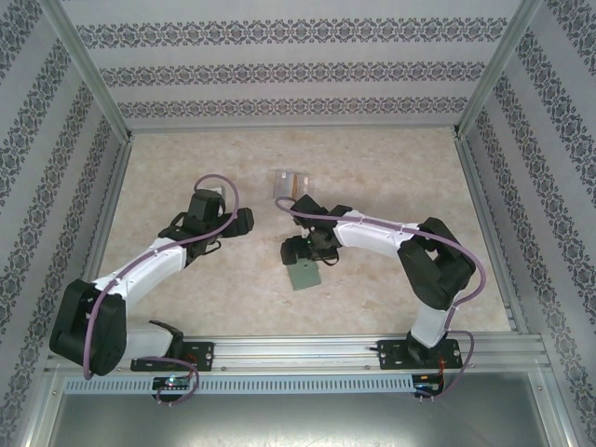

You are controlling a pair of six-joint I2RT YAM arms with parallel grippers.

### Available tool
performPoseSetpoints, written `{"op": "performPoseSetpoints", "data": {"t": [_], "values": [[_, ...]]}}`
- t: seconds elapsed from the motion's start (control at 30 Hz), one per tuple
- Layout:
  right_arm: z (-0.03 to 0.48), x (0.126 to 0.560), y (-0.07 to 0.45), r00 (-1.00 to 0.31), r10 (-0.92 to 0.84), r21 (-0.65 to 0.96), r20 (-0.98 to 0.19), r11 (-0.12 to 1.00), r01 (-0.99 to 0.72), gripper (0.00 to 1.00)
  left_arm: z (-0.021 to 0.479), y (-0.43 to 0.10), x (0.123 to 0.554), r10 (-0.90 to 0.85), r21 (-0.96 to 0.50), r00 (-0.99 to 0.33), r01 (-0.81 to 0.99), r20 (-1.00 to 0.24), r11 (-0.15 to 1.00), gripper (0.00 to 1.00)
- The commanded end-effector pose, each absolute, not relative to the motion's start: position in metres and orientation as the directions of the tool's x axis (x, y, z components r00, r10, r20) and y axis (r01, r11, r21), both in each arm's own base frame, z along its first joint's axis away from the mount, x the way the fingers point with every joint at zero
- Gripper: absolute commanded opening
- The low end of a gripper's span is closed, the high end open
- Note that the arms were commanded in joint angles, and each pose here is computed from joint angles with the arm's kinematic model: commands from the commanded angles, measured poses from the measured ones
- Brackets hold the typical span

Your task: Put the credit cards into the card holder

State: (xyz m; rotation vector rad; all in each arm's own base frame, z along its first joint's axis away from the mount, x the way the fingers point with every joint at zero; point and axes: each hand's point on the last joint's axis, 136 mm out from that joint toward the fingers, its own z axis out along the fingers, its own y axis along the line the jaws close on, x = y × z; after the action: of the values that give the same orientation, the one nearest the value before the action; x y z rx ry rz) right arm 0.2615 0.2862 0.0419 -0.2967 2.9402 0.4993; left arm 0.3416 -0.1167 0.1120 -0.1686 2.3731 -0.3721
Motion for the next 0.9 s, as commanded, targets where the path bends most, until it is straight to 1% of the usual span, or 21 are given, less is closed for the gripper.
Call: {"op": "performPoseSetpoints", "data": {"t": [0.0,0.1,0.2,0.27,0.33,0.43,0.53,0.67,0.87], "values": [[0.057,0.27,0.283,-0.973,-0.122,0.345,-0.194,0.92,-0.184,0.88,0.107,-0.149,0.339,-0.21,-0.4,-0.762,0.069,-0.612,0.914,1.0],[0.054,0.267,0.264,-0.973,-0.126,0.338,-0.192,0.923,-0.186,0.84,0.09,-0.157,0.332,-0.149,-0.371,-0.822,0.08,-0.55,0.925,1.0],[0.051,0.257,0.254,-0.959,-0.185,0.293,-0.212,0.925,-0.243,0.76,0.079,-0.16,0.32,-0.093,-0.333,-0.869,0.086,-0.486,0.939,1.0],[0.05,0.247,0.255,-0.938,-0.252,0.248,-0.237,0.918,-0.309,0.7,0.075,-0.163,0.312,-0.087,-0.353,-0.89,0.086,-0.447,0.931,1.0],[0.048,0.24,0.259,-0.914,-0.316,0.206,-0.256,0.905,-0.371,0.67,0.072,-0.168,0.303,-0.094,-0.391,-0.908,0.081,-0.409,0.917,0.99],[0.041,0.23,0.269,-0.871,-0.414,0.154,-0.264,0.874,-0.461,0.66,0.068,-0.171,0.293,-0.125,-0.431,-0.923,0.048,-0.364,0.901,0.99],[0.029,0.226,0.277,-0.866,-0.439,0.172,-0.238,0.859,-0.483,0.66,0.069,-0.174,0.29,-0.149,-0.467,-0.919,0.041,-0.364,0.883,1.0],[0.02,0.229,0.283,-0.869,-0.437,0.176,-0.23,0.86,-0.479,0.65,0.071,-0.172,0.29,-0.181,-0.475,-0.915,0.014,-0.361,0.88,1.0],[0.002,0.236,0.271,-0.866,-0.454,0.091,-0.208,0.873,-0.48,0.54,0.075,-0.174,0.293,-0.191,-0.488,-0.908,0.017,-0.373,0.873,1.0]]}}
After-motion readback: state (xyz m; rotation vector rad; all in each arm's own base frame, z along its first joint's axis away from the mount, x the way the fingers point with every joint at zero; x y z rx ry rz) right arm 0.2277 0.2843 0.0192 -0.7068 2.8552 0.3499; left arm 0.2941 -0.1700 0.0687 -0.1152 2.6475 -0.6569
